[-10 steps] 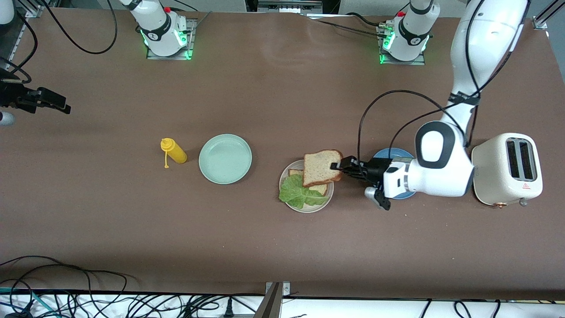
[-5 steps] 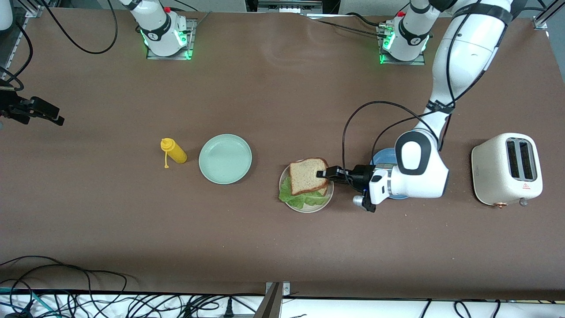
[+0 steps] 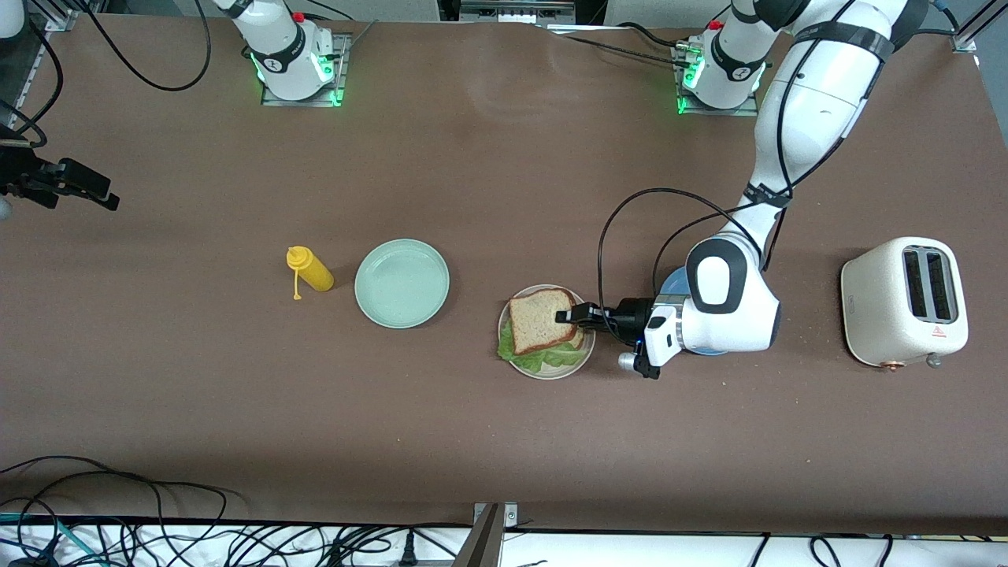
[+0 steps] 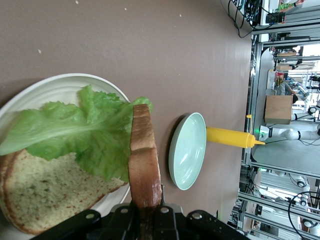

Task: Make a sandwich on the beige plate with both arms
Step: 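Lower the toast slice onto the lettuce and open the left gripper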

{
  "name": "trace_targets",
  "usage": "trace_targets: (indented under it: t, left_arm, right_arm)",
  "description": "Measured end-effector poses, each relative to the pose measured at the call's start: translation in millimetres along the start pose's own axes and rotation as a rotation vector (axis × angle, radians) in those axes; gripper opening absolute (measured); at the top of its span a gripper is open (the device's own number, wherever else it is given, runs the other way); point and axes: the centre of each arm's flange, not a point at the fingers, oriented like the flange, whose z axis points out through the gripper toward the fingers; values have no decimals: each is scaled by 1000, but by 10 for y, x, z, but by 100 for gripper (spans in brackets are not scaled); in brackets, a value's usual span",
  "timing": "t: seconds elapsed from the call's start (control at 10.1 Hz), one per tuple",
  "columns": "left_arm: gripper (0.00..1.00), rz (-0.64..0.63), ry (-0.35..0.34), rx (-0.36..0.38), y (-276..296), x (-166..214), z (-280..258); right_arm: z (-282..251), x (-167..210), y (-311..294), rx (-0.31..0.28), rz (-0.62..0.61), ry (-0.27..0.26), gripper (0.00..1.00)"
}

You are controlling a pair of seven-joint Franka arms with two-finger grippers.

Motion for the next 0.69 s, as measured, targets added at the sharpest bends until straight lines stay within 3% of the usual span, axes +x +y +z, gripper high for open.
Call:
trace_targets:
  t: [0.4, 0.5, 0.69]
  left_arm:
    - [10, 25, -9, 4, -180, -17, 92]
    - [19, 34, -9, 7, -228, -17, 94]
    - [50, 60, 7, 19, -270, 4, 67]
  right_arm:
    - [-47, 38, -71, -33, -26, -1, 100]
    - [-87, 40, -117, -43, -37, -10, 100]
    - [-399, 29, -63, -48, -26, 5, 100]
